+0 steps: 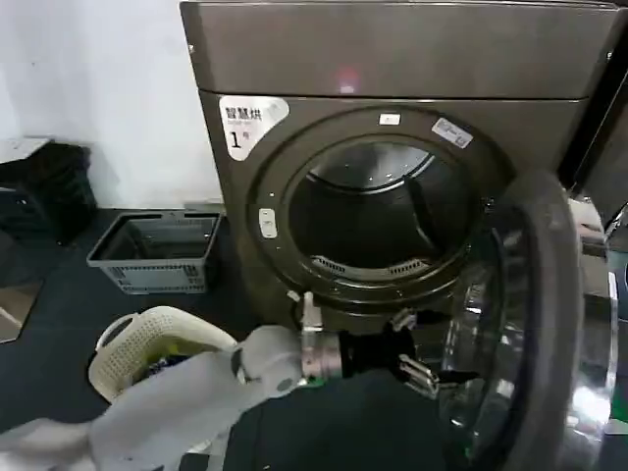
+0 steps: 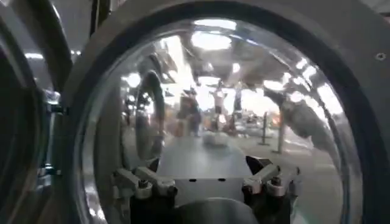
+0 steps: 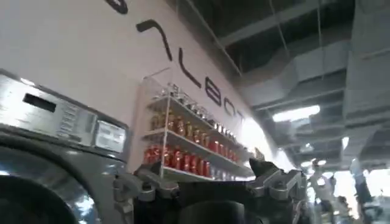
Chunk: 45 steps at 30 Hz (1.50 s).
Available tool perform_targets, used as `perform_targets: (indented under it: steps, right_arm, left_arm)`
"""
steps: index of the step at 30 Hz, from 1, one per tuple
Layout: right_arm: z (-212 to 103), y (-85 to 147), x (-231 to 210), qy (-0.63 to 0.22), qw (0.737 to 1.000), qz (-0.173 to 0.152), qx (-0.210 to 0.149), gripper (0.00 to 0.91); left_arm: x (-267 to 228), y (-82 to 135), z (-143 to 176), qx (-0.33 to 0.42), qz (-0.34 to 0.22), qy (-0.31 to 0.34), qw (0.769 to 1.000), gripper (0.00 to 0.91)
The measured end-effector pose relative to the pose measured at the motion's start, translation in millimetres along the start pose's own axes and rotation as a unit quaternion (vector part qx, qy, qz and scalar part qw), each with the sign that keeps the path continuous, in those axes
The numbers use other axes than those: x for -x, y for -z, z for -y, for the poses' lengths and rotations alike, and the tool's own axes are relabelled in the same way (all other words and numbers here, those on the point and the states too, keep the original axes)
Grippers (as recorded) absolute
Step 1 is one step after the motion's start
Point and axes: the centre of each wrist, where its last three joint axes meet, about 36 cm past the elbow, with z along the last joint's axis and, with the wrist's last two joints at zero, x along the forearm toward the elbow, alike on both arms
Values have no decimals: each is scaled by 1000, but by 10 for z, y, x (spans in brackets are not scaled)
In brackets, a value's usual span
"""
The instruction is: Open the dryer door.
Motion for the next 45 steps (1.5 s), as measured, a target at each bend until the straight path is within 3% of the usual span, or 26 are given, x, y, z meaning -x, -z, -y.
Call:
perform_targets:
  steps: [13, 20, 27, 45]
  right_arm:
    - [404, 356, 7, -50, 998, 20, -41, 907]
    - [562, 429, -8, -75, 994, 26, -68, 907]
    - [585, 413, -4, -83, 994, 29, -64, 907]
    - [748, 624, -14, -92, 991, 46, -82, 907]
  left_arm:
    - [620, -191, 4, -16, -6, -34, 999, 907]
    - [968, -298, 12, -19, -7, -45, 999, 907]
    - [1330, -402, 12, -19, -6, -48, 999, 907]
    - [1987, -533, 83, -8, -12, -60, 998, 907]
